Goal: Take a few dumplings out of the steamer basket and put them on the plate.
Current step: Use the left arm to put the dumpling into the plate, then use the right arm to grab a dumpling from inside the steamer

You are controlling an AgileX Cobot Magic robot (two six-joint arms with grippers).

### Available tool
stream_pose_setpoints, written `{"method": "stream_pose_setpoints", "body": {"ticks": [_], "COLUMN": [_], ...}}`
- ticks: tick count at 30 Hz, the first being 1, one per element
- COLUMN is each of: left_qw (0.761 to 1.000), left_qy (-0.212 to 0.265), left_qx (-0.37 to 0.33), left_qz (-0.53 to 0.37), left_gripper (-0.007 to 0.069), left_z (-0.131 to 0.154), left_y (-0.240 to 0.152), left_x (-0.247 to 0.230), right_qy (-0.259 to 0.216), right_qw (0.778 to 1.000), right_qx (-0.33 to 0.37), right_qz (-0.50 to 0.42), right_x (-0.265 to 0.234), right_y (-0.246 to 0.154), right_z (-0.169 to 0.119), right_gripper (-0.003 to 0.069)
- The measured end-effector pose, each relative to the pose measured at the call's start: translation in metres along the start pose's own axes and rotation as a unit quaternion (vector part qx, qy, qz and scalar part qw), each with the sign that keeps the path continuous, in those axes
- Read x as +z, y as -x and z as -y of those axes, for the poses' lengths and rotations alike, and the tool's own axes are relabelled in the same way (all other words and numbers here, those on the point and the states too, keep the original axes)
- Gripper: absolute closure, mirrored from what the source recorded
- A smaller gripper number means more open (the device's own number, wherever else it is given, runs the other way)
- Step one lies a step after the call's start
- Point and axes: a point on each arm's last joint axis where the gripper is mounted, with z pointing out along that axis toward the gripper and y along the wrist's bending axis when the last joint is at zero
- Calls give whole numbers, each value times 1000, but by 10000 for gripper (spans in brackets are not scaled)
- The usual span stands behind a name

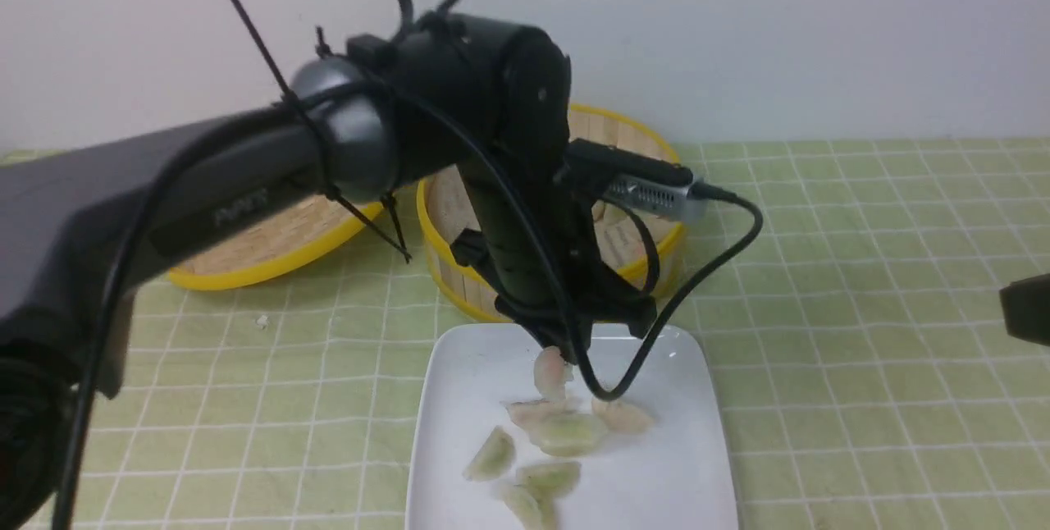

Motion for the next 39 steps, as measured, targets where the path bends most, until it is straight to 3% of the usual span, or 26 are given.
{"method": "stream_pose_setpoints", "body": {"ticks": [6, 10, 14, 17, 19, 21, 23, 25, 31, 33, 39], "left_qw": [998, 997, 998, 997, 996, 994, 991, 988, 984, 984, 976], "left_qy": [24, 44, 51, 63, 81, 101, 132, 150, 148, 141, 110], "left_qx": [11, 25, 27, 33, 37, 37, 33, 26, 0, -4, -42], "left_qz": [50, 55, 35, 10, -9, -17, -8, 9, 104, 111, 181], "left_gripper": [524, 419, 225, 188, 230, 347, 513, 587, 631, 631, 631], "left_z": [-8, -14, -15, -16, -17, -19, -20, -20, -12, -11, -10], "left_y": [14, 17, 13, 11, 8, 5, 0, -6, -45, -57, -138], "left_x": [28, 43, 43, 35, 20, 2, -30, -61, -156, -167, -208], "right_qy": [0, -2, -11, -10, 1, 15, 35, 47, 66, 66, 41], "right_qw": [1000, 1000, 999, 999, 999, 998, 998, 996, 989, 988, 984], "right_qx": [-6, -7, -7, -14, -32, -49, -60, -71, -104, -112, -141], "right_qz": [0, 7, 43, 47, 37, 21, -3, -23, -79, -83, -102], "right_x": [0, 0, 0, 3, 11, 22, 43, 66, 142, 152, 251], "right_y": [0, 1, 12, 31, 53, 71, 95, 114, 147, 150, 156], "right_z": [0, 0, 2, 4, 6, 8, 13, 19, 28, 27, 23], "right_gripper": [673, 673, 673, 673, 673, 673, 673, 673, 673, 673, 662]}}
